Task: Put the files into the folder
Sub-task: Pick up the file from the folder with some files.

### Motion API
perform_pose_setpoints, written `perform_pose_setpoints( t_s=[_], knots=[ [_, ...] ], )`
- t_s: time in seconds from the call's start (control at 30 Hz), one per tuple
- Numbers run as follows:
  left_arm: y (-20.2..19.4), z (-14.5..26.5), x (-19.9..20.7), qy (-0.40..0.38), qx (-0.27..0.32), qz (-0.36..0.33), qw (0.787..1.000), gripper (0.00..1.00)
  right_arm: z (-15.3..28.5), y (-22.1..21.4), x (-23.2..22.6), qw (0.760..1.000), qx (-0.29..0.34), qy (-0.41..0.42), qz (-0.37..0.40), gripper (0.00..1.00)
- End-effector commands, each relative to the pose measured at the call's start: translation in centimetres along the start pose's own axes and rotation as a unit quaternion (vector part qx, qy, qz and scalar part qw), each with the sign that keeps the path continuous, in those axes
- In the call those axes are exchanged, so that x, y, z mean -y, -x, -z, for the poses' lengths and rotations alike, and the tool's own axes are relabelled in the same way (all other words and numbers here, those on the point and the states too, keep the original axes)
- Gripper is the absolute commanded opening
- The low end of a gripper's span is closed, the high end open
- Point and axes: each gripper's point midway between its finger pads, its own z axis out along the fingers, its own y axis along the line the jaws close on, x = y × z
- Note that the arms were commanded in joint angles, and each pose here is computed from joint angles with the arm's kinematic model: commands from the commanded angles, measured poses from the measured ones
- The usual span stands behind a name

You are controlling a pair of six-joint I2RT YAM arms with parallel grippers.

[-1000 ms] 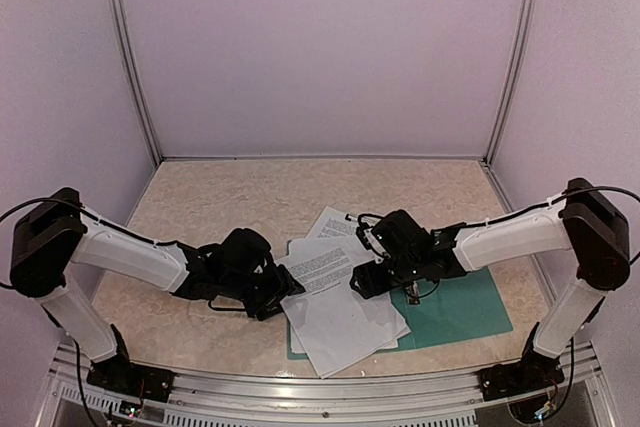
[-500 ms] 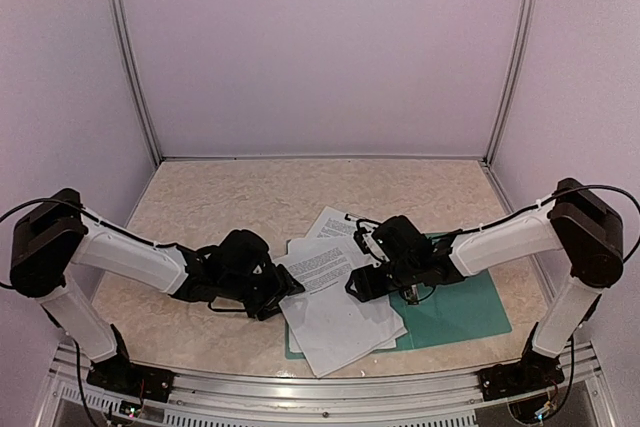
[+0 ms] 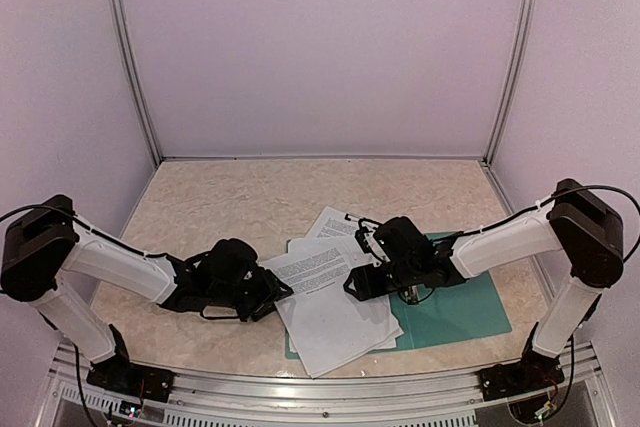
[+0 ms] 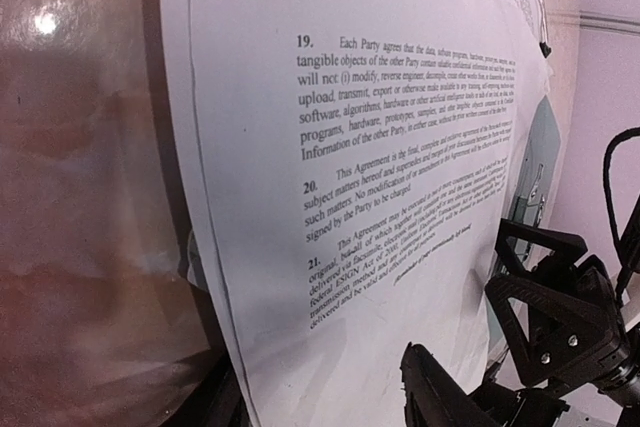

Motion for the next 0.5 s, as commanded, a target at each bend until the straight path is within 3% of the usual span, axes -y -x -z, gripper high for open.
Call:
perform_pose_setpoints(
  t_s=[0.0, 0.27, 0.47],
  knots=[
    [0.5, 0.3, 1.2, -0.016, 0.026, -0.039, 0.999, 0.48, -0.2, -2.2, 0.5, 0.999, -0.032, -0.005, -0.006, 0.65],
    [0.5, -0.9, 1.0, -0.020, 0.018, -0.036, 0.999, 0.46, -0.2, -2.3, 0.5, 0.999, -0.033, -0.006, -0.006, 0.65],
    [0.5, -0.8, 1.1, -0.032, 0.021, -0.036, 0.999, 0.37, -0.3, -2.6, 0.6, 0.999, -0.036, -0.006, -0.006, 0.65]
  ],
)
